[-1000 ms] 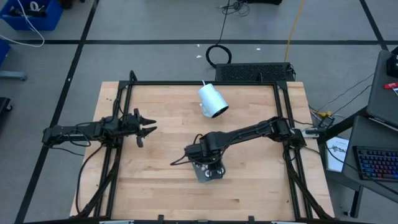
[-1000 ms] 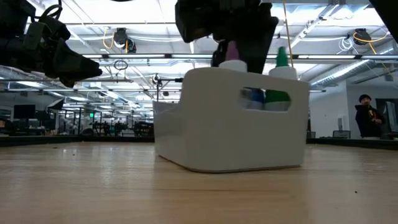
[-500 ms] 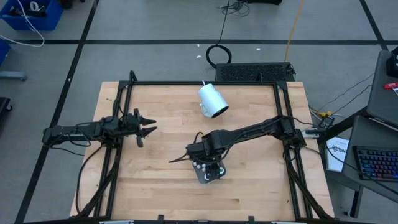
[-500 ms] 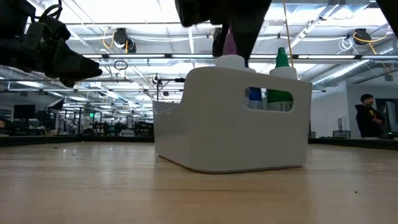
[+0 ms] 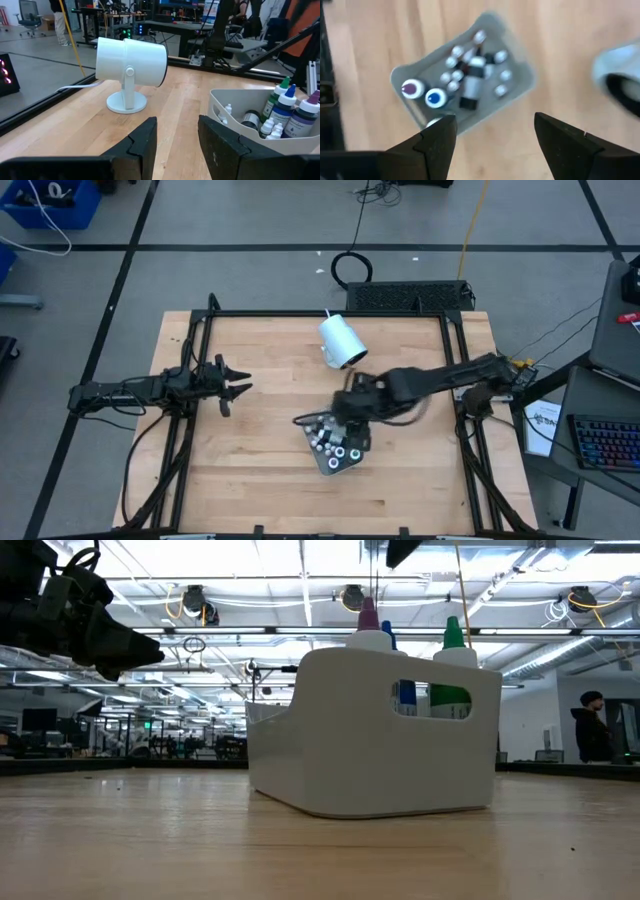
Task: Pick & Place food coloring
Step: Return to Home Position
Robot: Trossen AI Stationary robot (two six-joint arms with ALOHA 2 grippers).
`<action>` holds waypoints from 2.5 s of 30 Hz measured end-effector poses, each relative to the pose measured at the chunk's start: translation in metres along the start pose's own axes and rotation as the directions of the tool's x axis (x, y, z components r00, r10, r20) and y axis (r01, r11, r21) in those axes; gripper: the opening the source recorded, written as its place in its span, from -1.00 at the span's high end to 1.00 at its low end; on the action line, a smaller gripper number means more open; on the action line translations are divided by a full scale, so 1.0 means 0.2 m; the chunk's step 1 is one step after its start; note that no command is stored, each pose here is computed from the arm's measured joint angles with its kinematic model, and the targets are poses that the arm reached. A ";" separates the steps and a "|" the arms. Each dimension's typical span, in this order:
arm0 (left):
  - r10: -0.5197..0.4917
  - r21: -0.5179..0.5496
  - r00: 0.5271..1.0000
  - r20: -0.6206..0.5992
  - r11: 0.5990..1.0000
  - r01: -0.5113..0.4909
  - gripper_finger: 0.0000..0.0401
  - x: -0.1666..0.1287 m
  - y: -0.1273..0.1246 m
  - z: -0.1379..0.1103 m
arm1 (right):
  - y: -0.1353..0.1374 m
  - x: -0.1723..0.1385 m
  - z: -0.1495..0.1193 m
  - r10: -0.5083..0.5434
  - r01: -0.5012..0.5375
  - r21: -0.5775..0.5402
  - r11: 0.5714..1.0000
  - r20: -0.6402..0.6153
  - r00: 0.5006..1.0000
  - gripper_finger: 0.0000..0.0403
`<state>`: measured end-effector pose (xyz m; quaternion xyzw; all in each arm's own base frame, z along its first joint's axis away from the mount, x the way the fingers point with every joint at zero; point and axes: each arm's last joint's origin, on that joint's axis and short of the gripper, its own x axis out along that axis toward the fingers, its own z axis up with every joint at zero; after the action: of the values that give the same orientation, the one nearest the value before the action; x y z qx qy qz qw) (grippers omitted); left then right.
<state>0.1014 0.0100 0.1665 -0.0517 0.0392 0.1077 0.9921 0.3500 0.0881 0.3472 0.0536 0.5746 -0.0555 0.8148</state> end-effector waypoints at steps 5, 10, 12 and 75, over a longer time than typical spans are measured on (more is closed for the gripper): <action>0.000 0.000 1.000 0.000 1.000 0.000 0.26 0.00 0.00 0.00 | 0.01 -0.17 -0.17 -0.142 0.142 0.013 0.990 0.209 0.968 -0.26; 0.000 0.000 1.000 0.000 1.000 0.000 0.26 0.00 0.00 0.00 | -0.04 -0.10 -0.44 -0.206 0.192 0.074 0.979 0.364 0.908 -0.26; 0.000 0.000 1.000 0.000 1.000 0.000 0.26 0.00 0.00 0.00 | -0.08 0.00 -0.56 -0.203 0.178 0.098 0.979 0.415 0.887 -0.26; 0.000 0.000 1.000 0.000 1.000 0.000 0.26 0.00 0.00 0.00 | -0.60 0.43 -1.39 0.016 -0.045 -0.001 0.999 0.943 0.331 -0.26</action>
<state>0.1013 0.0100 0.1666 -0.0517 0.0391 0.1077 0.9921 0.1023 0.0092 0.1700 0.0328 -0.0038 -0.0680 0.9971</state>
